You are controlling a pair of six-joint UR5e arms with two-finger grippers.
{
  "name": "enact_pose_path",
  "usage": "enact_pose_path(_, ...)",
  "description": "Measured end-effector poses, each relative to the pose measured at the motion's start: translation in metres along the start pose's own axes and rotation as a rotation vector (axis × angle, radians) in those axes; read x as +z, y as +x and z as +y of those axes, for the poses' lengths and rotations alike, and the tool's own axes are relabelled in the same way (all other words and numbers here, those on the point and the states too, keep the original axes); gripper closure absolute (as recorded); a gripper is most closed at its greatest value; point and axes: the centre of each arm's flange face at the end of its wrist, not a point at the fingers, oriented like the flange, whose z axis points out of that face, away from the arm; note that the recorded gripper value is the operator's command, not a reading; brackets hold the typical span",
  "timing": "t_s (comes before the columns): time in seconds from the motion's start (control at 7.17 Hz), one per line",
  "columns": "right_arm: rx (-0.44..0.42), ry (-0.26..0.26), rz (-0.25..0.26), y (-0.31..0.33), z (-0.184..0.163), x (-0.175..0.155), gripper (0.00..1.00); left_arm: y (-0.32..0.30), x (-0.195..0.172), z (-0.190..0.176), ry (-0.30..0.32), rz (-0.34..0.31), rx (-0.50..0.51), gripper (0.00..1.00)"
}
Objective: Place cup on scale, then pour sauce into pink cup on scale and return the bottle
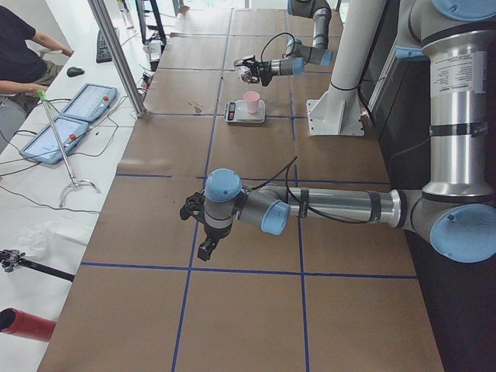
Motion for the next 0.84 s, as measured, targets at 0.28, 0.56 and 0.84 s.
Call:
enact_pose_path(0.28,-0.140,0.002,0.061,0.007,-0.001,0.002,1.00,0.000,0.000,-0.001,0.000,0.000,0.000,0.00)
enact_pose_path(0.56,-0.223,0.001,0.089,0.014,-0.002,0.002,1.00,0.000,0.000,-0.002,0.001,0.000,-0.002,0.00)
enact_pose_path(0.84,-0.266,0.001,0.116,0.023,-0.003,0.001,1.00,0.001,-0.001,-0.004,0.003,-0.001,-0.002,0.00)
